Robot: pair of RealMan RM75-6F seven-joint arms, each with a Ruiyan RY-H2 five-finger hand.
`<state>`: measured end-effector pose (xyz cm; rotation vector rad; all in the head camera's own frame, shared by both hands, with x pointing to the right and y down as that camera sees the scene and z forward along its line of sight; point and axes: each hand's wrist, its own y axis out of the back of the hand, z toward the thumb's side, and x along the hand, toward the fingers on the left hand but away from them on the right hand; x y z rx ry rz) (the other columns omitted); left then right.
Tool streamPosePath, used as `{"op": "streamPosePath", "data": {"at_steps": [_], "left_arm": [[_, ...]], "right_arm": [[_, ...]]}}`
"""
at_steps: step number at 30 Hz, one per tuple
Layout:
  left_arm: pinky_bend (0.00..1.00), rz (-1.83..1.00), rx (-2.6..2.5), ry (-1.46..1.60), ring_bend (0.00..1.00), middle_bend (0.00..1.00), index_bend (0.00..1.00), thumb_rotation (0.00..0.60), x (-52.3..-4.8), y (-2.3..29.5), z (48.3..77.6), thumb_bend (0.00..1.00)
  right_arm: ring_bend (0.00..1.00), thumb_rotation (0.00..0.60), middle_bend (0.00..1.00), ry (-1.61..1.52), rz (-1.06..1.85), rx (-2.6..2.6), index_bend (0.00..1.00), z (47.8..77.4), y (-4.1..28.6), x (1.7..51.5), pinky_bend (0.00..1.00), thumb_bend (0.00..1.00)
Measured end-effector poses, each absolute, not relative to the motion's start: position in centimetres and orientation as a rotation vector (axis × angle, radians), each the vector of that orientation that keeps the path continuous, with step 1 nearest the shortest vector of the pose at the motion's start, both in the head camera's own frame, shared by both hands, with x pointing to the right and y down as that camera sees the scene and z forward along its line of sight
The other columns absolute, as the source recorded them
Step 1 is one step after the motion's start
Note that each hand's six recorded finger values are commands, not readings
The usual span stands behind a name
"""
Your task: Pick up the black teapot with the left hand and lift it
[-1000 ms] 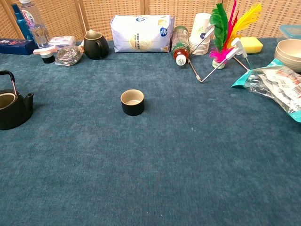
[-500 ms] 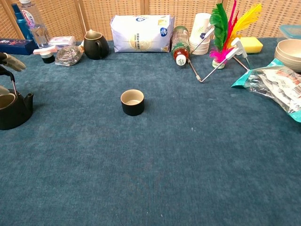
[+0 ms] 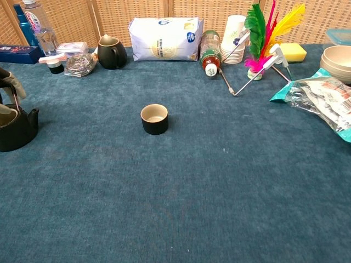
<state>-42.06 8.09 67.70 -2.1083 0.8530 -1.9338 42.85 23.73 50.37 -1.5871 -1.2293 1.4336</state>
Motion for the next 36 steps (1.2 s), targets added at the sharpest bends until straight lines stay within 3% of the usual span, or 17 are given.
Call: {"op": "streamPosePath", "data": {"at_steps": [14, 22, 30, 36], "left_arm": [[0.66, -1.899, -1.962, 0.828, 0.55, 0.46, 0.47, 0.6, -42.6, 7.8, 67.2, 0.48], [0.71, -1.794, -1.874, 0.802, 0.57, 0.48, 0.49, 0.6, -41.4, 7.7, 66.9, 0.75], [0.79, -1.714, -1.835, 0.743, 0.64, 0.52, 0.53, 0.6, -39.5, 9.2, 66.7, 0.89], [0.85, -1.684, -1.782, 0.746, 0.69, 0.59, 0.59, 0.6, -38.9, 9.4, 66.4, 0.92]], "right_arm": [[0.0, 0.6, 0.0, -1.23, 1.433, -1.602, 0.0, 50.4, 23.8, 42.7, 0.0, 0.0], [0.0, 0.6, 0.0, -1.24, 1.428, -1.608, 0.0, 50.2, 23.8, 42.9, 0.0, 0.0], [0.0, 0.6, 0.0, -1.246, 1.423, -1.615, 0.0, 50.1, 23.8, 42.9, 0.0, 0.0], [0.0, 0.6, 0.0, -1.248, 1.421, -1.619, 0.0, 50.0, 23.8, 42.9, 0.0, 0.0]]}}
